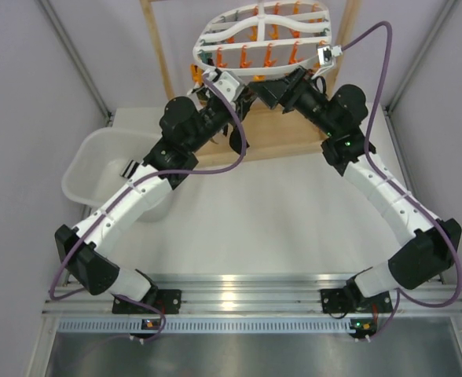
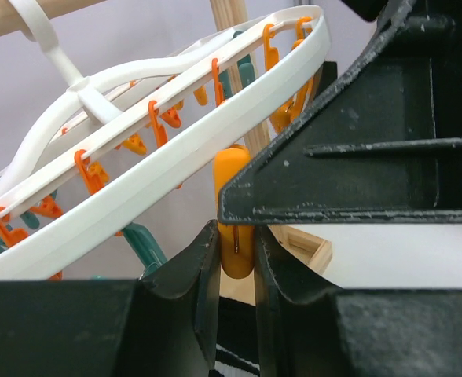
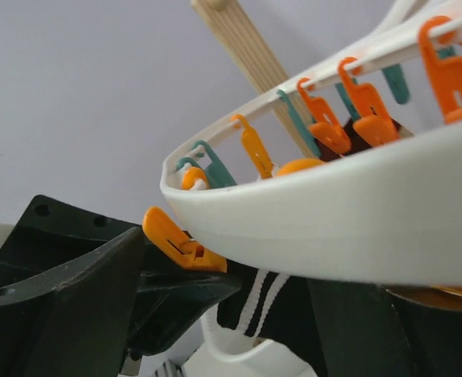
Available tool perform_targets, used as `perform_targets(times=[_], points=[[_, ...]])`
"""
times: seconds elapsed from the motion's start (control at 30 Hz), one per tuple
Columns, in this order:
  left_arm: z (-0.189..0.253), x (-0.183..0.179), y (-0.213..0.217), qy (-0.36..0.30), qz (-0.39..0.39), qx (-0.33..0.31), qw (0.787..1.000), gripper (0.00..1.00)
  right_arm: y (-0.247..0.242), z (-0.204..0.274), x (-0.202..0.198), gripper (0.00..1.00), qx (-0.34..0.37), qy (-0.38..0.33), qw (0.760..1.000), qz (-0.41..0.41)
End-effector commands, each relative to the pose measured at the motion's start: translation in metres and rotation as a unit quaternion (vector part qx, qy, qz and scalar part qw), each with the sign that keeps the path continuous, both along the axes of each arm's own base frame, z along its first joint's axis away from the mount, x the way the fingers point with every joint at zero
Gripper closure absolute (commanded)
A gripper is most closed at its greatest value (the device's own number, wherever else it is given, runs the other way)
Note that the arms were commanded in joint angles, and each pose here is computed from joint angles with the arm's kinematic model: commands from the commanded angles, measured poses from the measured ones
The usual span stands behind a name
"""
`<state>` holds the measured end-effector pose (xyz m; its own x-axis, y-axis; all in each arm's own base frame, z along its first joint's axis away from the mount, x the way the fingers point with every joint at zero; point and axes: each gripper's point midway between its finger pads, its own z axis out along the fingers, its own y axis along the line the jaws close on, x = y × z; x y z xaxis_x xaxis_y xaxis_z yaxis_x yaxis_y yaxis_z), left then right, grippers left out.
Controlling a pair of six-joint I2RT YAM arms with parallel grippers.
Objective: Clip the socks to the hanger
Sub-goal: Open the clamp at the hanger.
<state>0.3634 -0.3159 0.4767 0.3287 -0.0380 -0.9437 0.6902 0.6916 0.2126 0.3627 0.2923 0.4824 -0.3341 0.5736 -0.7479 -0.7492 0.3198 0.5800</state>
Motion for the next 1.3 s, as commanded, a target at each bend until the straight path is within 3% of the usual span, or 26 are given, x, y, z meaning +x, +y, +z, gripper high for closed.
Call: perform_targets(times=[0.0, 0.13, 0.2, 0.3, 0.6, 0.87, 1.1, 1.23, 1.27], points=[[0.024, -0.019, 0.003, -0.065, -0.014, 0.004, 0.998, 1.0, -0.023, 0.014, 0.001, 0.2, -0.005, 0.013, 0.996, -0.083], [0.019, -0.015, 0.004, -0.082, -0.001, 0.026, 0.996, 1.0, -0.027, 0.01, 0.001, 0.18, -0.013, 0.022, 0.995, -0.095], [0.016, -0.011, 0.005, -0.08, 0.008, 0.029, 0.996, 1.0, -0.024, 0.02, -0.012, 0.22, -0.007, -0.019, 0.997, -0.072], [0.015, -0.009, 0.006, -0.101, 0.018, 0.045, 0.994, 1.0, -0.016, 0.014, -0.019, 0.27, -0.006, -0.022, 0.999, -0.042], [0.018, -0.022, 0.006, -0.219, 0.017, 0.068, 0.973, 1.0, 0.0, 0.031, -0.02, 0.3, 0.012, -0.074, 0.997, 0.004], [0.019, -0.021, 0.005, -0.228, 0.02, 0.059, 0.972, 1.0, -0.001, 0.035, -0.02, 0.51, 0.015, -0.092, 0.996, 0.001], [0.018, -0.031, 0.001, -0.227, -0.009, 0.059, 0.972, 1.0, 0.005, 0.045, -0.015, 0.47, 0.027, -0.102, 0.994, 0.011], [0.021, -0.031, 0.001, -0.225, -0.008, 0.055, 0.973, 1.0, 0.004, 0.045, -0.015, 0.58, 0.031, -0.104, 0.994, 0.008], [0.022, -0.032, 0.002, -0.226, -0.007, 0.055, 0.973, 1.0, 0.004, 0.043, -0.014, 0.7, 0.032, -0.102, 0.994, 0.008]])
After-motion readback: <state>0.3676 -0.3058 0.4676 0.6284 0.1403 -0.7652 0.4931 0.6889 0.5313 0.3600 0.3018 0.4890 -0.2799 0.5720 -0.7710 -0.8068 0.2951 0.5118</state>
